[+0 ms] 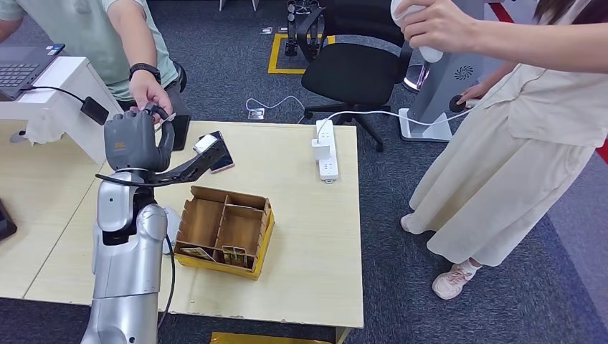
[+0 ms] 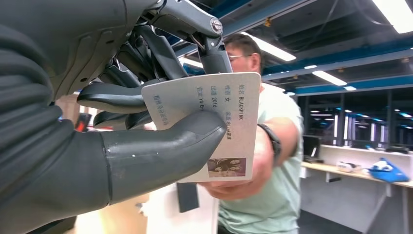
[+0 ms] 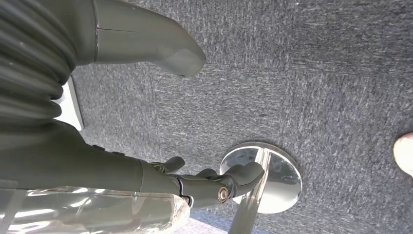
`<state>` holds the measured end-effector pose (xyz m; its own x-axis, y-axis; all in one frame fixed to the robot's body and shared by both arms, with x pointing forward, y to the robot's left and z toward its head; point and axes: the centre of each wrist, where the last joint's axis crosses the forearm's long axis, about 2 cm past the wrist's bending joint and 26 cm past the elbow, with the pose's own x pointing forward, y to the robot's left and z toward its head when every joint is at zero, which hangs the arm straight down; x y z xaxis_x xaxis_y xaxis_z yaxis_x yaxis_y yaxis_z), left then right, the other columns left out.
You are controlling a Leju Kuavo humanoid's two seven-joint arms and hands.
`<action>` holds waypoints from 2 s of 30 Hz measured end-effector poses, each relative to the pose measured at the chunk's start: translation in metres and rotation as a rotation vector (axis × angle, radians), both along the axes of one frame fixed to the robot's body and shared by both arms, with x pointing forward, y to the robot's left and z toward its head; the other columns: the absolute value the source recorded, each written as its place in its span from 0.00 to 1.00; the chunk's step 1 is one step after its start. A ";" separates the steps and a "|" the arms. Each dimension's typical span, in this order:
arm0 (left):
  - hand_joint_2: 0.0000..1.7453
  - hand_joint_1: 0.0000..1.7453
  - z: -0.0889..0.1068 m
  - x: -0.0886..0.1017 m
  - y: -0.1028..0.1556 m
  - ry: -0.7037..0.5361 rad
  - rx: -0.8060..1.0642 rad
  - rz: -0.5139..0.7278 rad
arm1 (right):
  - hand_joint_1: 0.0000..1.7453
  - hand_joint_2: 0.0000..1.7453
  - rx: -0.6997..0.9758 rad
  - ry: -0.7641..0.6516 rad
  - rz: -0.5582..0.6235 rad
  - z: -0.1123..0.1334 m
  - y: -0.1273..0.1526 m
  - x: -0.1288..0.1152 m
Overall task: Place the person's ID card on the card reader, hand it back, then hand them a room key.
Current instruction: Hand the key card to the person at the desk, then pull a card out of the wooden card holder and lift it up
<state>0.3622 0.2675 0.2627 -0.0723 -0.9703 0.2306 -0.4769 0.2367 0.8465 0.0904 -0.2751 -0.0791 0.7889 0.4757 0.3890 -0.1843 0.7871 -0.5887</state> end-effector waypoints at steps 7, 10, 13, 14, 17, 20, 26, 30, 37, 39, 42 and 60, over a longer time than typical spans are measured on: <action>1.00 1.00 0.001 -0.001 -0.013 -0.005 0.010 -0.040 | 0.00 1.00 0.006 -0.002 0.002 0.000 0.001 0.002; 1.00 1.00 0.002 -0.001 -0.018 -0.012 0.016 -0.054 | 0.00 1.00 0.007 -0.001 0.003 0.000 0.002 0.002; 1.00 1.00 0.001 -0.001 -0.021 -0.015 0.018 -0.059 | 0.00 1.00 0.007 -0.001 0.003 0.000 0.002 0.002; 1.00 1.00 0.001 -0.001 -0.022 -0.015 0.017 -0.058 | 0.00 1.00 0.007 0.000 0.003 0.000 0.002 0.002; 1.00 1.00 0.001 0.000 -0.023 -0.014 0.014 -0.053 | 0.00 1.00 0.008 0.000 0.003 0.000 0.002 0.002; 1.00 1.00 0.001 0.000 -0.023 -0.014 0.014 -0.052 | 0.00 1.00 0.008 0.000 0.003 0.000 0.002 0.002; 1.00 1.00 -0.001 0.001 -0.023 0.006 0.004 -0.018 | 0.00 1.00 0.008 0.005 0.000 0.000 0.002 0.002; 1.00 1.00 -0.005 0.005 -0.020 0.030 -0.001 0.018 | 0.00 1.00 0.009 0.006 -0.004 0.000 0.002 0.002; 1.00 1.00 -0.012 0.007 -0.013 0.065 0.008 0.054 | 0.00 1.00 0.012 0.008 -0.009 0.000 0.002 0.001; 1.00 1.00 -0.013 0.008 -0.011 0.069 0.012 0.056 | 0.00 1.00 0.013 0.009 -0.009 0.000 0.002 0.001; 1.00 1.00 -0.014 0.008 -0.011 0.072 0.015 0.057 | 0.00 1.00 0.014 0.010 -0.010 0.000 0.002 0.001; 1.00 0.00 -0.018 0.005 -0.007 0.046 0.030 0.038 | 0.00 1.00 0.015 0.012 -0.006 -0.001 0.002 0.001</action>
<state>0.3675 0.2606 0.2450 -0.0249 -0.9786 0.2041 -0.4453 0.1936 0.8742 0.0910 -0.2733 -0.0797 0.7964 0.4653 0.3862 -0.1869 0.7968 -0.5747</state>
